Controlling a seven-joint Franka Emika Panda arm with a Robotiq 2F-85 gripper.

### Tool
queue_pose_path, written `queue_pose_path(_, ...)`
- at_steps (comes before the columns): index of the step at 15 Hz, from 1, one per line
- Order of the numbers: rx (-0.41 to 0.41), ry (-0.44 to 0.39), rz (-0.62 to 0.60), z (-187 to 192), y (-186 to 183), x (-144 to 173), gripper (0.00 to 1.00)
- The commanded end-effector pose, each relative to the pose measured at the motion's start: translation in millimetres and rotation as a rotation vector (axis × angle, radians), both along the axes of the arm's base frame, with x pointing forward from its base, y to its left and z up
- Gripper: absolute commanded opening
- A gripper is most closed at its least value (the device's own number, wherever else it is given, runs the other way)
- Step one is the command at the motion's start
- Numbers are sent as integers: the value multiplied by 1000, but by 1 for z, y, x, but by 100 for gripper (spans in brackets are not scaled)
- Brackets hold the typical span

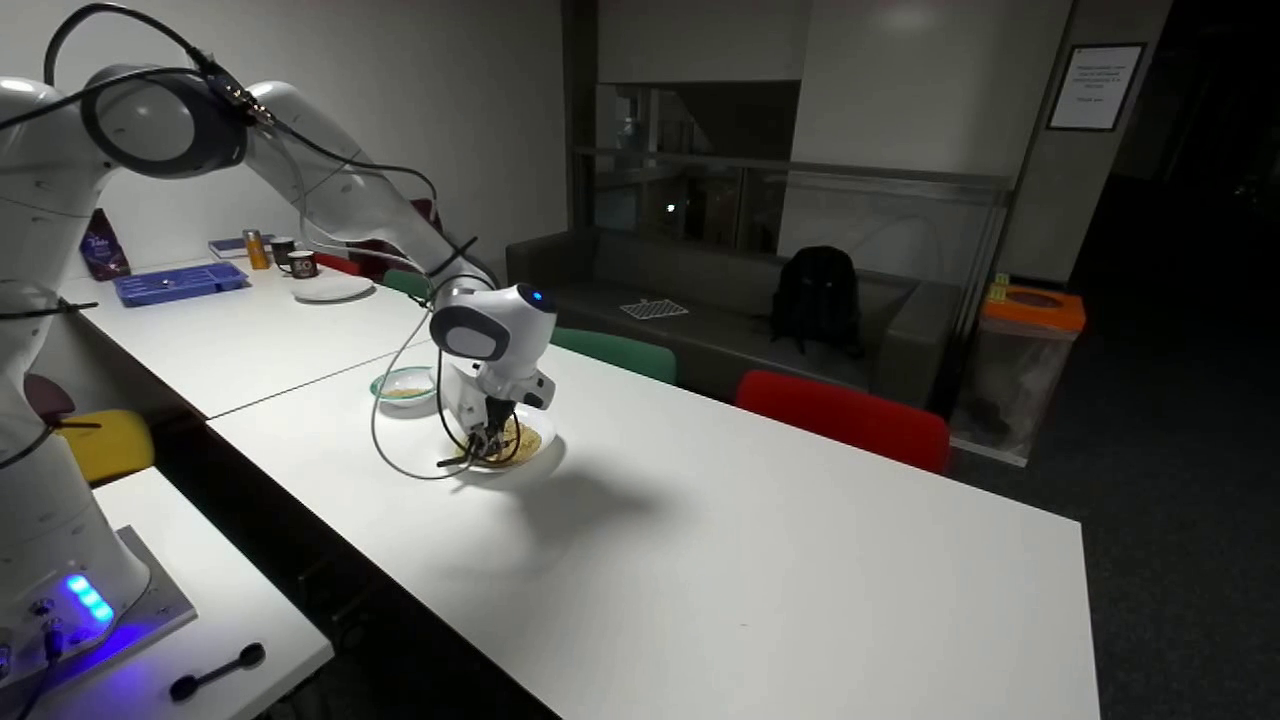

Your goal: Use the spoon to put sugar in the green and white bowl

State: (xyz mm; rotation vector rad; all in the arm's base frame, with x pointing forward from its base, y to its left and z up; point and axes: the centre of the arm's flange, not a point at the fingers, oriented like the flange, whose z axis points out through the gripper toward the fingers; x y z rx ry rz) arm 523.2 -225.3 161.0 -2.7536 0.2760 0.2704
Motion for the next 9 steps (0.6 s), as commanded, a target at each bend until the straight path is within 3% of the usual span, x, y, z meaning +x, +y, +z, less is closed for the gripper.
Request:
queue_pose_path(1, -67, 25, 12, 3, 14, 2, 3)
queue_pose_path(9, -150, 43, 46, 9, 31, 12, 3)
